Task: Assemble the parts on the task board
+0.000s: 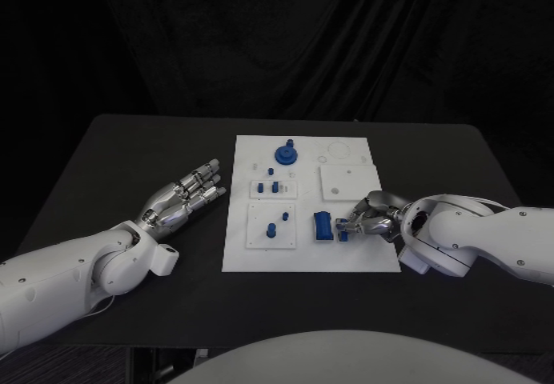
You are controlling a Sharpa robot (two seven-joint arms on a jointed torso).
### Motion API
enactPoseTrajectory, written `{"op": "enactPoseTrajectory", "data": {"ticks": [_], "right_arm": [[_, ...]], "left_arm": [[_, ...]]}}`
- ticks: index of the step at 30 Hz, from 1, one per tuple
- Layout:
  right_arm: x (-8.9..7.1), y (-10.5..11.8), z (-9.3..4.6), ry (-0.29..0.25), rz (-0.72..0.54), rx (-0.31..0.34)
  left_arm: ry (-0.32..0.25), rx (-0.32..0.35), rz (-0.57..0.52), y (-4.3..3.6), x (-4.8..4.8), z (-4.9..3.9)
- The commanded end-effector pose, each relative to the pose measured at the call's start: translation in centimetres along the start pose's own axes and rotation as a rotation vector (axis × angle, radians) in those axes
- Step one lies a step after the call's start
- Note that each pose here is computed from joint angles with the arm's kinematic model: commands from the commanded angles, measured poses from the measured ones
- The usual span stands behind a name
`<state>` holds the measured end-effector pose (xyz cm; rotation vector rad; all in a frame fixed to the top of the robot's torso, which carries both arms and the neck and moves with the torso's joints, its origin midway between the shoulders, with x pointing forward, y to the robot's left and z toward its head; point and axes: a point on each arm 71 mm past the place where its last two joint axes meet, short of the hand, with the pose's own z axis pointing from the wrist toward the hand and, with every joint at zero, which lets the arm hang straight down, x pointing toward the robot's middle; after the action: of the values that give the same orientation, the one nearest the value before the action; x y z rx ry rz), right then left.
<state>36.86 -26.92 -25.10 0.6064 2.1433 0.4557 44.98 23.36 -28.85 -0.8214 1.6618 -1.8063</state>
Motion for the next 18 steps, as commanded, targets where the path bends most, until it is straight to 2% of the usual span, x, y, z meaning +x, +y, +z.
{"op": "enactPoseTrajectory", "data": {"ticks": [1,10,18], "right_arm": [[0.23,-0.02,-0.01,0.013,-0.035,0.003],[0.19,0.03,0.04,0.007,-0.054,-0.004],[-0.29,0.07,-0.02,-0.046,-0.072,-0.033]], "left_arm": [[0.010,0.018,-0.014,-0.09,0.18,0.07],[0.010,0.018,-0.014,-0.07,0.17,0.06],[0.009,0.017,-0.013,-0.06,0.16,0.04]]}}
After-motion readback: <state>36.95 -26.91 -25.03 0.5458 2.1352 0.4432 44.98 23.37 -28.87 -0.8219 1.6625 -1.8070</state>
